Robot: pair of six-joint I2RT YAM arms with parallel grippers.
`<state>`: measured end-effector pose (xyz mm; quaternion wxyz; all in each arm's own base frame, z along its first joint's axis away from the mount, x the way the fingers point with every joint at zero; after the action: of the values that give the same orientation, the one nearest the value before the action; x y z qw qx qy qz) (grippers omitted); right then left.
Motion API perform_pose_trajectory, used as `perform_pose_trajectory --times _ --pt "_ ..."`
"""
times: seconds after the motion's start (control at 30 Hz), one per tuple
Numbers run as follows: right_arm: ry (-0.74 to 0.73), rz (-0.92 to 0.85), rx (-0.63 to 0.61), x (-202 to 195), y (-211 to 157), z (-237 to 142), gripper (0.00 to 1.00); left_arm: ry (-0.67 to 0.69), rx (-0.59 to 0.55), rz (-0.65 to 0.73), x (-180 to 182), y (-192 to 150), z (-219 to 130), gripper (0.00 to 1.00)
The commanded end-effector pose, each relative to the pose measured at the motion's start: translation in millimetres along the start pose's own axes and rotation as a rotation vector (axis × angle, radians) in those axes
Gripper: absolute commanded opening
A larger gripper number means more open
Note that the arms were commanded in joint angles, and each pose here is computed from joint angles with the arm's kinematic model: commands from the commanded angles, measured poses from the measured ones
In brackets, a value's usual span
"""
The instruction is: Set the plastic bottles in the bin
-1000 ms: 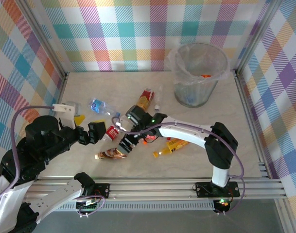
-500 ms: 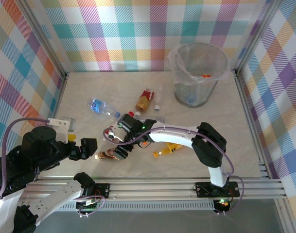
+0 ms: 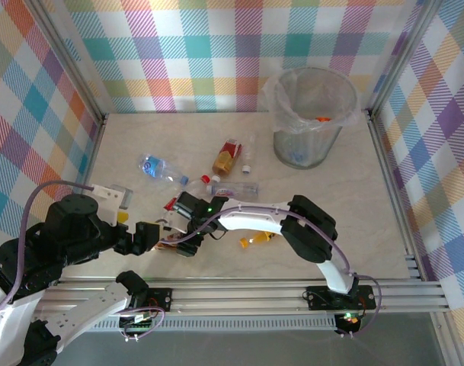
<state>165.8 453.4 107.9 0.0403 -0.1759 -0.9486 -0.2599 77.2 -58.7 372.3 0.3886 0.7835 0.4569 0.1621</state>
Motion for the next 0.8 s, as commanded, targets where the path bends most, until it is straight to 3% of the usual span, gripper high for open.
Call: perform_pose_trajectory --times 0.0,0.2,0.4,0.57,0.77 --pt "-0.067 -0.074 0.052 1 -3 13 0.77 -0.03 -0.038 0.034 -4 4 1 1.0" --pt "-0.095 -0.098 0.078 2 -6 24 0.75 -0.048 -0.05 0.048 -6 6 4 1.0" --pt "-0.067 -0.087 0.065 7 -4 21 0.63 -0.072 -0.075 0.061 -9 10 6 1.0" --pt "-0.024 -0.052 0.027 13 2 13 0.54 -0.126 -0.166 0.079 -15 19 6 1.0" --pt "0.074 0.054 -0.039 12 13 -6 0.51 -0.149 -0.262 0.12 -18 28 -1 1.0"
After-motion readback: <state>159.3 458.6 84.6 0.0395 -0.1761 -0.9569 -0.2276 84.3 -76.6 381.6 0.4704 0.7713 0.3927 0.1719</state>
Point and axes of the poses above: each hand's point on the last joint's axis, 136 mm out from that joint toward the fingers, its own z axis out along the fingers, its own x axis along the line the jaws close on, y = z × x, the point moved 6 cm from there along -z, back along the fingers, and after that the axes turned 12 degrees about z, right-handed, at the moved point
